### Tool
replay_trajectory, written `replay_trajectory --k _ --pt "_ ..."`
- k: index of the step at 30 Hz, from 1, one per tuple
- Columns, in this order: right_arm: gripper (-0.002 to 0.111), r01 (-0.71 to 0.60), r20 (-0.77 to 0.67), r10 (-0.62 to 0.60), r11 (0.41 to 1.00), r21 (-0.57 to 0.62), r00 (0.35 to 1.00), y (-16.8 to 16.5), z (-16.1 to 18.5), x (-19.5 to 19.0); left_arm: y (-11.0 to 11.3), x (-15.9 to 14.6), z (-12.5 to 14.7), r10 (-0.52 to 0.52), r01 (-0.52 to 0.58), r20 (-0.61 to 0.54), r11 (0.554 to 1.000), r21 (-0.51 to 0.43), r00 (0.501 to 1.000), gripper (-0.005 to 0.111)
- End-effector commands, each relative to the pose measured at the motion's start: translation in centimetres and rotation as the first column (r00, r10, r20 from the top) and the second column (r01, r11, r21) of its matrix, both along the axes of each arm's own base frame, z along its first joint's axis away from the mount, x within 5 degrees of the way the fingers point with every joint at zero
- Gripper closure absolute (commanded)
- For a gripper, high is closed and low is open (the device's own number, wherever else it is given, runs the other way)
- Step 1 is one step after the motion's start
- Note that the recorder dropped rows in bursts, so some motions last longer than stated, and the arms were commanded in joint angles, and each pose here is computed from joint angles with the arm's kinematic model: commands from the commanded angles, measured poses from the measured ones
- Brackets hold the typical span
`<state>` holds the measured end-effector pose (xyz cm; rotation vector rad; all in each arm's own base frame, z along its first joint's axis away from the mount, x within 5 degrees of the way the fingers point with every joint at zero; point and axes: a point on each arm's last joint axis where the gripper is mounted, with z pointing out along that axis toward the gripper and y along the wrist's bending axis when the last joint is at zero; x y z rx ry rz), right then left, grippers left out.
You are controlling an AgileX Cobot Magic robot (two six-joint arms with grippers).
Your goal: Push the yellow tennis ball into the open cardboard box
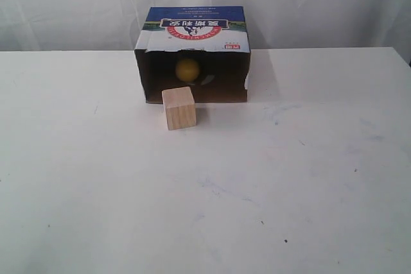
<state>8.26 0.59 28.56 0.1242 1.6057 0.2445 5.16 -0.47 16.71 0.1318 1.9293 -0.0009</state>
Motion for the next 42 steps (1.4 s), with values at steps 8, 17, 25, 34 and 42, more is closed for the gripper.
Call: replay_trajectory --k 8,17,25,34,42 --pt "0.108 0.26 0.196 -0.216 0.936 -0.237 0.957 -1.7 -2.8 -3.8 -0.1 0.0 -0.1 -0.008 0.008 0.002 1.0 -0.007 1.0 0.107" --pt "0.108 0.133 0.056 -0.123 0.957 -0.257 0.991 -0.9 -8.0 -2.6 -0.1 0.0 0.0 -0.008 0.008 0.004 1.0 -0.007 1.0 0.107" --pt "0.108 0.095 -0.192 -0.151 0.957 -0.276 0.97 -1.0 -10.3 -2.9 -0.1 0.0 0.0 -0.008 0.008 0.004 1.0 -0.007 1.0 0.107" --pt "0.108 0.095 -0.191 -0.154 0.954 -0.283 0.969 -1.1 -10.3 -2.9 -0.1 0.0 0.0 -0.008 0.008 0.004 1.0 -0.007 1.0 0.107" --pt "0.108 0.096 -0.191 -0.156 0.953 -0.287 0.969 -1.1 -10.3 -2.9 -0.1 0.0 0.0 -0.008 0.008 0.004 1.0 -0.007 1.0 0.107"
